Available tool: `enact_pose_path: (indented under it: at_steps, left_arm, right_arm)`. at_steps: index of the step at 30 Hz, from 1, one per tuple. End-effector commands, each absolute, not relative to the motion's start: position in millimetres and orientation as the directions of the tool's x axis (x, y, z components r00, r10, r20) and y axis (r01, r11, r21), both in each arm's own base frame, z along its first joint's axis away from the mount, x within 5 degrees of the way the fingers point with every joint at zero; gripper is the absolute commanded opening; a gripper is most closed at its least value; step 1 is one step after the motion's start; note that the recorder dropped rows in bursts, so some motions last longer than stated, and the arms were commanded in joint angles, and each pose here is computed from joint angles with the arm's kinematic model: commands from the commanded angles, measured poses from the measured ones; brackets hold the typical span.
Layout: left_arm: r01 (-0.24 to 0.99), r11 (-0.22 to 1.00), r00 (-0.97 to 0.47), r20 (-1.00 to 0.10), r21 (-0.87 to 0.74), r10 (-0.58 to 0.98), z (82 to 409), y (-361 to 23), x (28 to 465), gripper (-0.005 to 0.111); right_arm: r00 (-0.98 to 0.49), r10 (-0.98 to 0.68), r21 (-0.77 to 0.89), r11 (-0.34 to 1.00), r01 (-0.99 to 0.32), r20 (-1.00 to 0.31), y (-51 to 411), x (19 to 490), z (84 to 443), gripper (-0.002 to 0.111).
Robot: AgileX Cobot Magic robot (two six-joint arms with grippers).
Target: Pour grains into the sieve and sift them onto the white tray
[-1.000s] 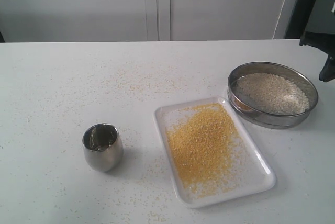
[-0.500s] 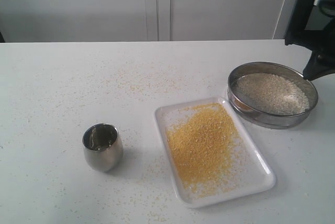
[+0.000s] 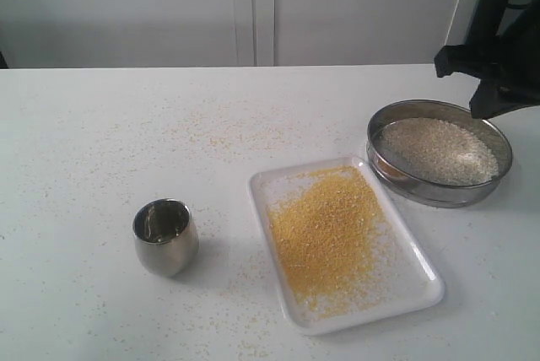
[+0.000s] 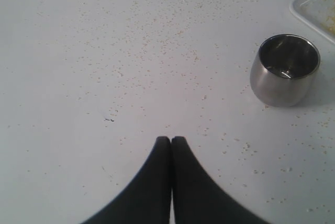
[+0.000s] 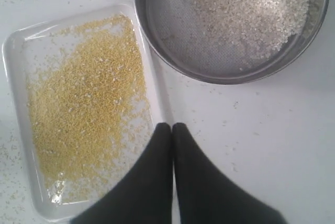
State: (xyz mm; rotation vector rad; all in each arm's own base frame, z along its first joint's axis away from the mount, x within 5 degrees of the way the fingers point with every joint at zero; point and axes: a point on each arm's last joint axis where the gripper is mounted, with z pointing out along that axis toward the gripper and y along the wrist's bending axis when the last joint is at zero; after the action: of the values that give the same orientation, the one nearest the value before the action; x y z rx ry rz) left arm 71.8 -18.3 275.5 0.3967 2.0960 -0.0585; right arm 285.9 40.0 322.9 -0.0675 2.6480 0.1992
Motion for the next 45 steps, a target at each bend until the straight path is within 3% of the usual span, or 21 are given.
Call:
enact_pose_path:
  at_steps: [1,19,32,45]
  left_arm:
    - [0.314,0.943,-0.483,-0.838,0.105,0.254,274,-20,70,0.0]
    - [0.314,0.943,-0.483,-0.838,0.105,0.254,274,-20,70,0.0]
    - [0.314,0.943,-0.483,-0.838,0.105,0.254,274,-20,70,0.0]
    - [0.314,0.943,-0.483,-0.838,0.105,0.254,274,-20,70,0.0]
  right_arm:
    - [-0.868,-0.049,0.095,0.989,-0.11,-0.494,39,261,326,0.0]
    - [-0.546,-0.067,0.022,0.988,-0.156,-0.835,21,139,342,0.0]
    - [-0.391,-0.05,0.013,0.987,-0.158,-0.919,13,74,326,0.0]
    - [-0.247,-0.065,-0.031,0.99,-0.139,-0.967,6,37,304,0.0]
